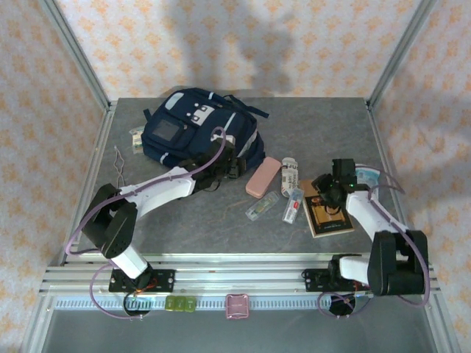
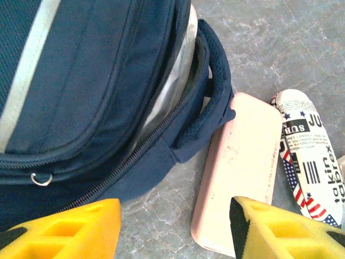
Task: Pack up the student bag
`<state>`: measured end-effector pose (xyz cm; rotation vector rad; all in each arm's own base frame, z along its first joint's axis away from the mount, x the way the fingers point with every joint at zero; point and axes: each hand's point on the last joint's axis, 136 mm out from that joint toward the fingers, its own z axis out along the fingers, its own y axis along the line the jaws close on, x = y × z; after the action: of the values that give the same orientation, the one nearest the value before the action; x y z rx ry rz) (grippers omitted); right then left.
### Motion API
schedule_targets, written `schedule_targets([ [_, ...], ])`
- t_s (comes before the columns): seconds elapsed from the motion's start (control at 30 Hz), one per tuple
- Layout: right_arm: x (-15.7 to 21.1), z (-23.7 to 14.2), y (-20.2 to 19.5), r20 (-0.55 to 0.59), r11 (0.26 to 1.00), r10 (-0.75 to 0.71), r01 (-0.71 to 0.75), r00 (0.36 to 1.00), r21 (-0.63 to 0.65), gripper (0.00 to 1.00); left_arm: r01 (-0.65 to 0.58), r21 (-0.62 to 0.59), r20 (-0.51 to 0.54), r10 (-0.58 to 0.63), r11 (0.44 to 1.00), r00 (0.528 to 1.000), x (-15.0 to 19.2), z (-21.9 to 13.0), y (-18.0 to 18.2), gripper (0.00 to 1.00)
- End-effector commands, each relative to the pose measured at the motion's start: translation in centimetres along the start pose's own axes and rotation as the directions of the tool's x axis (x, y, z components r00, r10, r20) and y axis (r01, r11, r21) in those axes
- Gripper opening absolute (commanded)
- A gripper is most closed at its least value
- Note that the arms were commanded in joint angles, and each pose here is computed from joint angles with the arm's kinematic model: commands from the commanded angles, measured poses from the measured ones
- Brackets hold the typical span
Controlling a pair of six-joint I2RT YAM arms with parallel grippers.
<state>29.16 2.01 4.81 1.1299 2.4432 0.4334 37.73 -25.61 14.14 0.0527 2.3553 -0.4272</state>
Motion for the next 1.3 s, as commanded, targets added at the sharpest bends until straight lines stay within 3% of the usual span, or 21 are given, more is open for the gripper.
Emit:
schedule_targets([
  [0.0, 0.0, 1.7, 1.1, -0.025, 0.998, 0.041, -0.042, 0.999, -0.049, 0.52, 0.039, 0.072, 0.037, -0.042, 0.997, 0.998, -0.9, -0.1, -2.0, 0.58],
  [0.23, -3.0, 5.1, 1.1, 0.044, 0.993, 0.106, -0.108, 0.993, 0.038, 0.52, 0.038, 0.074, 0.038, -0.041, 0.997, 0.998, -0.8, -0.2, -2.3, 0.58],
  [0.37, -4.9, 7.6, 2.6, 0.072, 0.987, 0.157, -0.158, 0.985, 0.015, 0.52, 0.039, 0.075, 0.032, -0.042, 0.996, 0.999, -0.6, 0.0, -2.4, 0.58],
  [0.57, -5.5, 10.7, 7.7, -0.012, 0.980, 0.179, -0.179, 0.984, -0.090, 0.51, 0.027, 0.087, 0.037, -0.030, 0.996, 0.999, -1.6, 0.7, -3.4, 0.58],
  [0.73, -4.9, 10.0, 11.9, -0.039, 0.981, 0.117, -0.121, 0.992, -0.151, 0.51, 0.017, 0.137, 0.028, -0.022, 0.990, 0.999, -3.2, 2.3, -5.8, 0.59],
  [0.87, -7.0, 6.9, 13.0, 0.046, 0.985, 0.074, -0.065, 0.996, -0.161, 0.53, 0.000, 0.161, 0.005, -0.001, 0.987, 1.000, -4.0, 4.1, -7.4, 0.59],
  [1.07, -11.4, 3.0, 10.3, 0.215, 0.997, 0.051, -0.038, 0.975, -0.062, 0.54, -0.014, 0.199, -0.038, 0.022, 0.980, 0.999, -4.1, 7.4, -9.6, 0.60],
  [1.27, -14.1, 2.9, 4.8, 0.282, 0.994, 0.070, -0.089, 0.957, 0.057, 0.56, -0.041, 0.227, -0.063, 0.056, 0.973, 0.996, -4.1, 9.8, -11.4, 0.61],
])
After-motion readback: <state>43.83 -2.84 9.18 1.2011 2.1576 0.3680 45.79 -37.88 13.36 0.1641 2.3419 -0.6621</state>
